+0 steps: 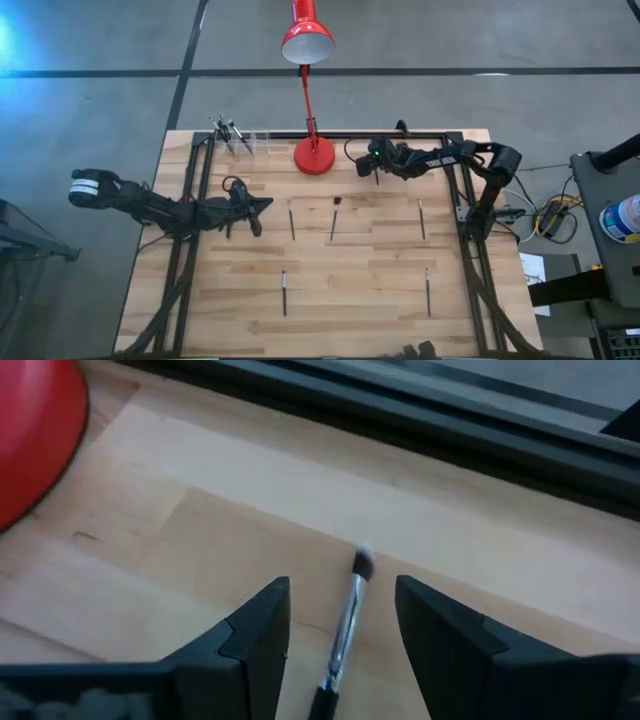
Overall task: Pick & Place Makeup Supplies
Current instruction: Put the makeup brush into the transparent organizer
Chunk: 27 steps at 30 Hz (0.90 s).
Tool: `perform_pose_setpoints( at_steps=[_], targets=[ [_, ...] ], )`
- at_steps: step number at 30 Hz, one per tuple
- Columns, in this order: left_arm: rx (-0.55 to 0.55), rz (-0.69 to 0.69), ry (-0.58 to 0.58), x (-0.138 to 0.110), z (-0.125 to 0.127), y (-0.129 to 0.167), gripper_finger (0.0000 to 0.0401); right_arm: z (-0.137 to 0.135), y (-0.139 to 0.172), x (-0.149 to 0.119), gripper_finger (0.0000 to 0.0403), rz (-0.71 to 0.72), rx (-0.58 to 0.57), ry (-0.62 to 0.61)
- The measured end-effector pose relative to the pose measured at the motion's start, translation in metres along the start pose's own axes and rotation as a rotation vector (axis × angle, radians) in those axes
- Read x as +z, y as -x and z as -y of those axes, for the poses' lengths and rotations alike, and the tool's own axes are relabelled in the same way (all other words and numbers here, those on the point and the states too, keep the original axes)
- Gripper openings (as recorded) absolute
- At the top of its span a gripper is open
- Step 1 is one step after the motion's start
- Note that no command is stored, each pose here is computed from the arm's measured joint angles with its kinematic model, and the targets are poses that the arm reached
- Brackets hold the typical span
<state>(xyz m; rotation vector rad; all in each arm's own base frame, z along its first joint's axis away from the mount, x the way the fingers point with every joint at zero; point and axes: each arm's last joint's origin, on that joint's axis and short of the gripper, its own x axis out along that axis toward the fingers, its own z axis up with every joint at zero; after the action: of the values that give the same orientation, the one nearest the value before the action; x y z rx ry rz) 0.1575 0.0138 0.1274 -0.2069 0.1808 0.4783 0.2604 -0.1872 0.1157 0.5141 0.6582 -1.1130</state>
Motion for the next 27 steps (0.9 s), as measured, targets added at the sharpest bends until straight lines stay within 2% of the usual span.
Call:
perform_pose_setpoints(
  at_steps=[4, 9, 19, 24, 27],
  targets=[
    [0.0, 0.0, 0.0, 0.0, 0.0, 0.0, 0.0, -0.001, -0.001, 0.005, 0.0175, 0.002, -0.001, -0.005],
    [0.0, 0.0, 0.0, 0.0, 0.0, 0.0, 0.0, 0.004, -0.001, 0.009, 0.0167, -0.063, -0.05, -0.001],
    [0.0, 0.0, 0.0, 0.0, 0.0, 0.0, 0.0, 0.018, -0.008, 0.017, 0.0142, -0.092, -0.006, -0.067],
    [0.0, 0.0, 0.0, 0.0, 0.0, 0.0, 0.0, 0.012, -0.014, 0.022, 0.0127, -0.14, 0.041, -0.066],
    [0.0, 0.0, 0.0, 0.0, 0.0, 0.0, 0.0, 0.004, -0.02, 0.029, 0.0126, -0.194, 0.024, -0.046]
  ],
)
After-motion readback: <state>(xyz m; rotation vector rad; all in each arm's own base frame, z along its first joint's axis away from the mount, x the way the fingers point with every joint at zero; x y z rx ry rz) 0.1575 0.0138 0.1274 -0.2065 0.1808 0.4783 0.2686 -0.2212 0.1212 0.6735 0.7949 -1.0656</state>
